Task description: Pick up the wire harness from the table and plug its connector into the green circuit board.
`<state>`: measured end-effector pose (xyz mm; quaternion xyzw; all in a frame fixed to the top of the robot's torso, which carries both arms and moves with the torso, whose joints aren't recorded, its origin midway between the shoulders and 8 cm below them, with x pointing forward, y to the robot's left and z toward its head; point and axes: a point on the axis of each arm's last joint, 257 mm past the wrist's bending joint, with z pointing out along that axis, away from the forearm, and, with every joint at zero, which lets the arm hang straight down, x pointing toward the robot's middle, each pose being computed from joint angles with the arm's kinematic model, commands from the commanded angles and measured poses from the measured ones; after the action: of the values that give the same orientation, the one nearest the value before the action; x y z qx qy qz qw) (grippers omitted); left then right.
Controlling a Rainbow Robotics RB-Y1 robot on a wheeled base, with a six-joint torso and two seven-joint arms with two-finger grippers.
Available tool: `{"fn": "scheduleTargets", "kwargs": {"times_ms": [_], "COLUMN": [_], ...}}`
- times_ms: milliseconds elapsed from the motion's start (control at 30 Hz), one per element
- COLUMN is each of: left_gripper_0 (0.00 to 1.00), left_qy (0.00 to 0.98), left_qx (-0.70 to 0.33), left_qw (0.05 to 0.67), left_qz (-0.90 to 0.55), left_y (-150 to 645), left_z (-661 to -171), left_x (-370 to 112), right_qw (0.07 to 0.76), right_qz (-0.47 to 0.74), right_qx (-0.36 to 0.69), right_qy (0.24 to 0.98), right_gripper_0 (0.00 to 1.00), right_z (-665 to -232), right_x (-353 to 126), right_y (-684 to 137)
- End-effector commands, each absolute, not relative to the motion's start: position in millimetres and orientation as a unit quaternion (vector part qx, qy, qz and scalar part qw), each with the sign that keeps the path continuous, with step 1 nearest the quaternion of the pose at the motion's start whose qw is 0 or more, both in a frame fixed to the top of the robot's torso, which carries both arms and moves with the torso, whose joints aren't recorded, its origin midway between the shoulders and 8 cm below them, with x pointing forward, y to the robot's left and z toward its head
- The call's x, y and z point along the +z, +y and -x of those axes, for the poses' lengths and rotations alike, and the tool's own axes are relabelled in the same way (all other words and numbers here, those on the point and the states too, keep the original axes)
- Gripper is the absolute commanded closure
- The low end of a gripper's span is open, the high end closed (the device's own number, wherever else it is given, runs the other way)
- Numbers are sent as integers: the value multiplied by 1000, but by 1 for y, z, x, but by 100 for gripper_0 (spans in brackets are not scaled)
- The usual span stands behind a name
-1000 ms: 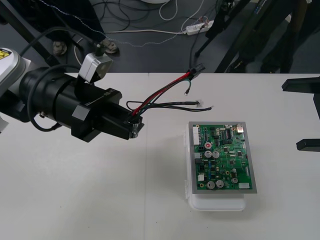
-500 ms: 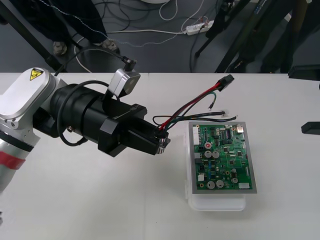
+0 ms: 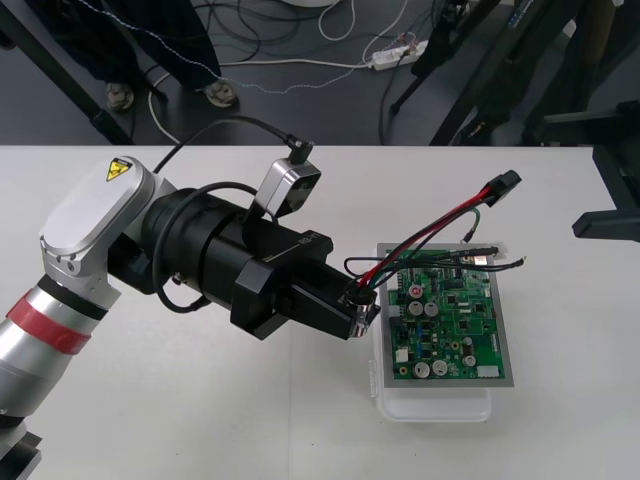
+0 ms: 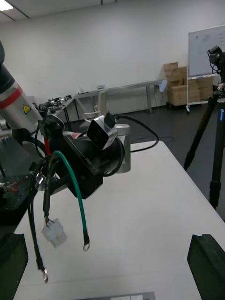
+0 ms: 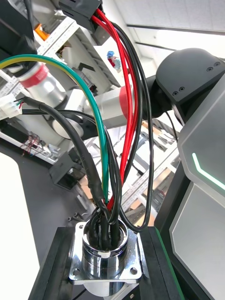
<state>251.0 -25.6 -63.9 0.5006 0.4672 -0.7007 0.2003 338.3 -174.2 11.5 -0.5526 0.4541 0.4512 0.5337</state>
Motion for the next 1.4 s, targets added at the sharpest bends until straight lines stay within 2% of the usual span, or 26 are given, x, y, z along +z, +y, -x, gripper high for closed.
{"fn": "scheduleTargets", "kwargs": {"times_ms": [33,600,967,1400], "left_gripper_0": [100,100,100,100], "left_qy": [447,442,443,439], "left_qx": [-722,-735,-735,-737], "left_qw": [158,153,153,154], "left_qz": [-504,-490,-490,-490], "left_y": [-30,-27,-27,-28], "left_z": [-224,-222,-222,-221], "left_x": [-57,-54,-54,-52], "right_qw": [505,490,493,469], "right_qz": [575,579,575,588], "right_qx": [472,535,558,569], "right_qy": [438,372,339,333], "right_gripper_0": [0,0,0,0], "right_z": [-332,-297,-290,-288], "right_x": [24,46,59,63], "right_y": [-159,-132,-114,-100]}}
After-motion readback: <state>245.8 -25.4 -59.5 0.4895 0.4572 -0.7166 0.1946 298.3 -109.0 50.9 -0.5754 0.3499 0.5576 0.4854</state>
